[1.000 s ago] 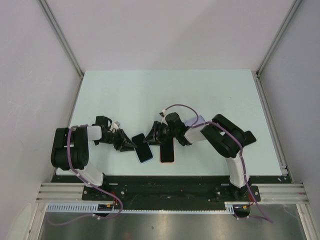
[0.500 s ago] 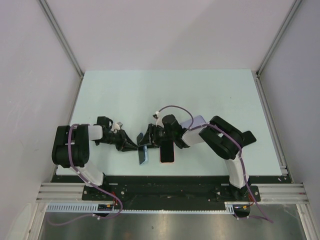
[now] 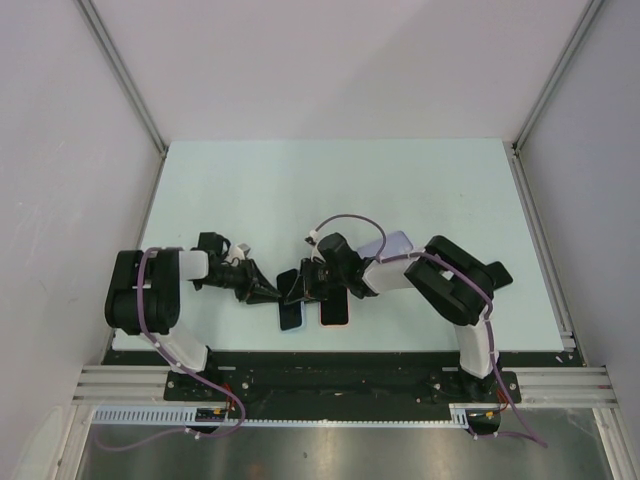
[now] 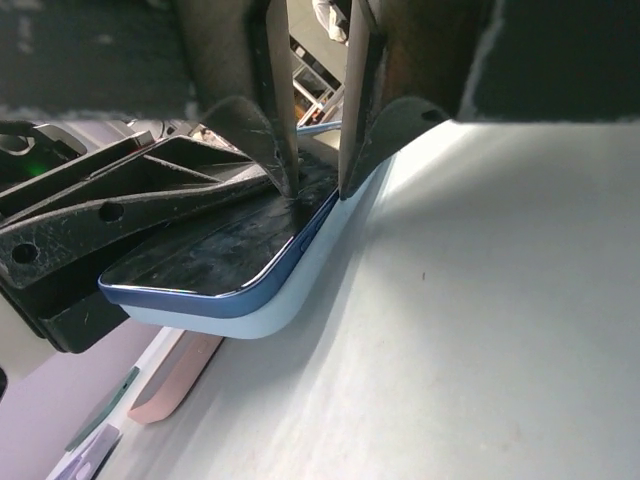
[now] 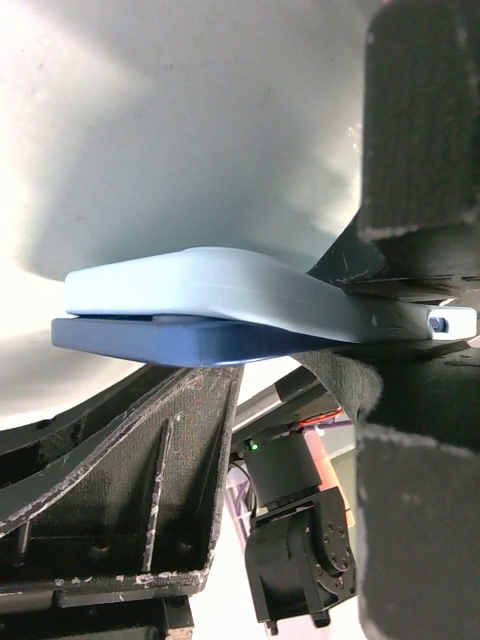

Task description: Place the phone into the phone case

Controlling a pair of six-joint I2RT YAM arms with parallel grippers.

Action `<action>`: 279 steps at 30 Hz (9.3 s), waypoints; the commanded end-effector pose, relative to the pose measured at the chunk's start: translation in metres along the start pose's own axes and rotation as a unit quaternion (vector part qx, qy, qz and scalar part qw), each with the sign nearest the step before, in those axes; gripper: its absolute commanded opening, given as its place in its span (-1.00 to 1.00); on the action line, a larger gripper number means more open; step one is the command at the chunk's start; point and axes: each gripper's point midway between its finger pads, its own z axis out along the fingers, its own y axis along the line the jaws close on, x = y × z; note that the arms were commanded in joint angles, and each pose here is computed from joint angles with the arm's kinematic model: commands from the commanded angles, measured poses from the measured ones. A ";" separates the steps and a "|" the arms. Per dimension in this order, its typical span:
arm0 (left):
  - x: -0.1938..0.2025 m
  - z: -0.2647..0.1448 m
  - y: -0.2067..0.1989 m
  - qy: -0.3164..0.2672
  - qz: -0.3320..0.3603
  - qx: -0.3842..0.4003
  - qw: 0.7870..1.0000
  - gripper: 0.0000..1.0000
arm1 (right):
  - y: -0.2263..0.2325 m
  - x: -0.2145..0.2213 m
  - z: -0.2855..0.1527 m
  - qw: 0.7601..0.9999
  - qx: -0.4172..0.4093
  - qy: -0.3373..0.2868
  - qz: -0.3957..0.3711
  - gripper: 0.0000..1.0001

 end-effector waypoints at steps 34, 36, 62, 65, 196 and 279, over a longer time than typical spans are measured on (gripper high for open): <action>0.083 -0.088 -0.225 -0.053 0.410 0.309 0.856 0.27 | 0.162 0.004 -0.194 0.923 -0.278 -0.084 -0.251 -0.96; 0.082 -0.085 -0.222 -0.051 0.404 0.307 0.860 0.27 | 0.166 0.005 -0.196 0.921 -0.285 -0.086 -0.250 -0.96; 0.090 -0.069 -0.212 -0.017 0.368 0.319 0.873 -0.80 | 0.165 -0.011 -0.197 0.928 -0.289 -0.106 -0.210 -0.03; 0.088 -0.068 -0.211 -0.021 0.377 0.311 0.872 -0.84 | 0.164 -0.019 -0.200 0.931 -0.285 -0.118 -0.196 -0.06; 0.129 -0.069 -0.190 0.020 0.318 0.237 0.918 -0.10 | 0.171 -0.007 -0.227 0.878 -0.423 -0.041 -0.222 -0.84; 0.108 -0.097 -0.234 -0.138 0.399 0.292 0.858 0.40 | 0.184 -0.079 -0.252 0.886 -0.272 -0.339 -0.161 -1.00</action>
